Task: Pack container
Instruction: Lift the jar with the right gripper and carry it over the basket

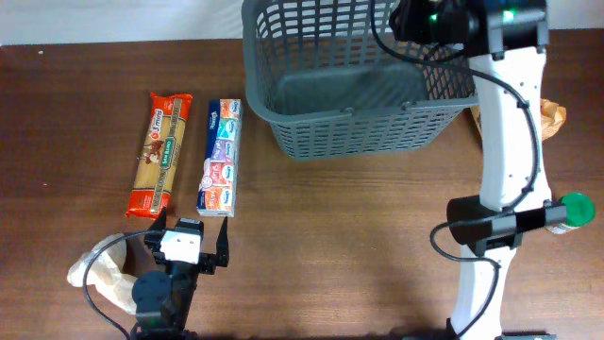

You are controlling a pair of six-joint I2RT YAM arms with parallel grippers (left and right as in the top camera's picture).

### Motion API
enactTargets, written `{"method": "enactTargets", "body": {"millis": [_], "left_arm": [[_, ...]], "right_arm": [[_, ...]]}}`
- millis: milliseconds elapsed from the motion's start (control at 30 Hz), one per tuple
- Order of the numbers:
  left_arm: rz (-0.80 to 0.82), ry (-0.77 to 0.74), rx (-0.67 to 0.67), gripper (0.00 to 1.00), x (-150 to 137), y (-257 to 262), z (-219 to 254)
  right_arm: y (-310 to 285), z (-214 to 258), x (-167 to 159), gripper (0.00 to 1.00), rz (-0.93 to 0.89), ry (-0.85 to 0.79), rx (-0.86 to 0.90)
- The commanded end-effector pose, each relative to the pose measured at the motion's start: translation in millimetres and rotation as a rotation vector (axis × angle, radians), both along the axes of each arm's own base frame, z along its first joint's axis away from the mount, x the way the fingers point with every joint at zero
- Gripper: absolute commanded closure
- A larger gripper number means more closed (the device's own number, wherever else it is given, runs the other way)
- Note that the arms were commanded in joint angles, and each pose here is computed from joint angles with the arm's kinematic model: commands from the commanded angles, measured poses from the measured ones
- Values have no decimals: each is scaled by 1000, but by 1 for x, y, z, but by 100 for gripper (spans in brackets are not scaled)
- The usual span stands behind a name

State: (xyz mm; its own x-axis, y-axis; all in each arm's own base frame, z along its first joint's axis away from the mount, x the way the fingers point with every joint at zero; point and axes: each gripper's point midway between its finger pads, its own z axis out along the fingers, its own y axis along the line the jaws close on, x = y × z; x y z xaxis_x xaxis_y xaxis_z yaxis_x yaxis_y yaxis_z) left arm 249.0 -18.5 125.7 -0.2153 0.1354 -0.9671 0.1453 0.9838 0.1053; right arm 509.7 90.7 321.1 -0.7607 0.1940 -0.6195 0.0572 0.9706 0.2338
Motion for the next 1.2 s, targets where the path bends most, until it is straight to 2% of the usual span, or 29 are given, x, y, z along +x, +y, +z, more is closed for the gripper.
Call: {"method": "enactTargets", "body": {"millis": [0, 233, 700, 900, 1167], "left_arm": [[9, 12, 3, 1, 0, 2, -5], [9, 12, 3, 1, 0, 2, -5], [9, 12, 3, 1, 0, 2, -5], [9, 12, 3, 1, 0, 2, -5], [9, 12, 3, 1, 0, 2, -5]], "right_arm": [[-1, 0, 2, 96, -16, -6, -10], [-2, -35, 8, 95, -24, 84, -32], [-16, -103, -10, 95, -63, 338, -69], [-27, -131, -19, 95, -72, 460, -14], [-27, -158, -23, 94, -63, 542, -26]]}}
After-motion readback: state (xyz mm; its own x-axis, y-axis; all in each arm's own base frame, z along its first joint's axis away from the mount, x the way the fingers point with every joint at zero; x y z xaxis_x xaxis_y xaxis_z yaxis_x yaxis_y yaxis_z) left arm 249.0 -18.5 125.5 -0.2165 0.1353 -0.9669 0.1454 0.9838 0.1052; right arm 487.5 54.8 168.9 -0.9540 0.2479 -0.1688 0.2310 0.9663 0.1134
